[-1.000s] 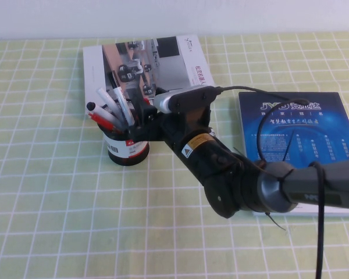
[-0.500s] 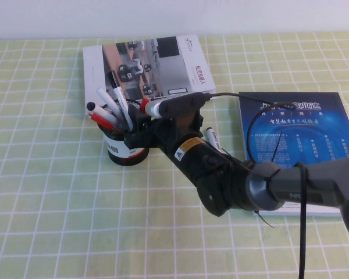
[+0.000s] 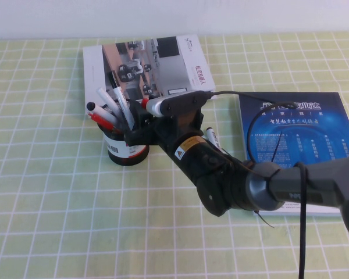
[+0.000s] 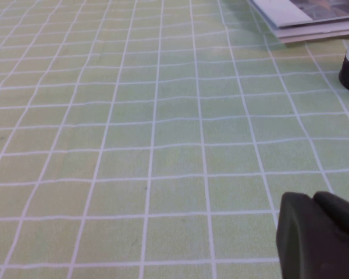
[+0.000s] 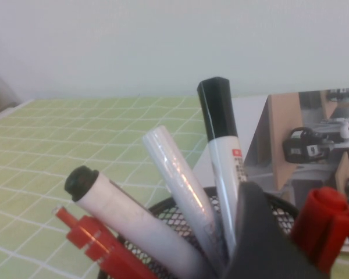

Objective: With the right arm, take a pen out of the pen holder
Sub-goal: 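Take a marker out of the pen holder and lay it on the table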

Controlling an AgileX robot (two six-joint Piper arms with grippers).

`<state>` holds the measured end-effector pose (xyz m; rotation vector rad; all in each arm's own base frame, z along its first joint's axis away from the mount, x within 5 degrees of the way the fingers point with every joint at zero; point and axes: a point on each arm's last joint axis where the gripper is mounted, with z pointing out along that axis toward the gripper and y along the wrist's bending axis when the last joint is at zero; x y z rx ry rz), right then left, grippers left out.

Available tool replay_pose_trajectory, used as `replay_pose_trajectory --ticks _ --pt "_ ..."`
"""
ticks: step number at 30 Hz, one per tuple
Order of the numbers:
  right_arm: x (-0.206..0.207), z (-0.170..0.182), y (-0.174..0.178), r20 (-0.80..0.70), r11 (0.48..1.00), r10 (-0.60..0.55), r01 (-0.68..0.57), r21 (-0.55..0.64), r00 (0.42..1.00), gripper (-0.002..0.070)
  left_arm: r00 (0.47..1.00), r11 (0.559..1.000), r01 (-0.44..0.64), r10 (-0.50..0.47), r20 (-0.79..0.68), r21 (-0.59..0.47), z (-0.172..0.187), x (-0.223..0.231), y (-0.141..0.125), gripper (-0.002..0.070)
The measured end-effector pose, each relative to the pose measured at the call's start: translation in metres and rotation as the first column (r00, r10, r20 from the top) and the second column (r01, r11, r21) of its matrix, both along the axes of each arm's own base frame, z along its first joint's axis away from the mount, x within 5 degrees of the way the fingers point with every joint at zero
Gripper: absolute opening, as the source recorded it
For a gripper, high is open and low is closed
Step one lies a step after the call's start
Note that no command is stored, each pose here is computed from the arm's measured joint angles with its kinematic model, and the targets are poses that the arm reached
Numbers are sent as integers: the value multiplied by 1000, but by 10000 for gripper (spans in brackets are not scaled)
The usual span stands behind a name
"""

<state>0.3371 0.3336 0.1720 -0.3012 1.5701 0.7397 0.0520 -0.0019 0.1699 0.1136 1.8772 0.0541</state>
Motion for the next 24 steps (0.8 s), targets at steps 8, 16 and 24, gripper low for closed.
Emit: replay_pose_trajectory --ticks 8,16,24 --pt "0 2 0 -12 999 4 -3 44 1000 225 1000 1000 0 0 0 0 0 0 0 -5" --pt "-1 2 1 -10 999 11 -10 42 1000 153 1000 1000 0 0 0 0 0 0 0 -5" --pt "-1 4 1 1 998 14 -15 58 1000 71 1000 1000 0 0 0 0 0 0 0 -5"
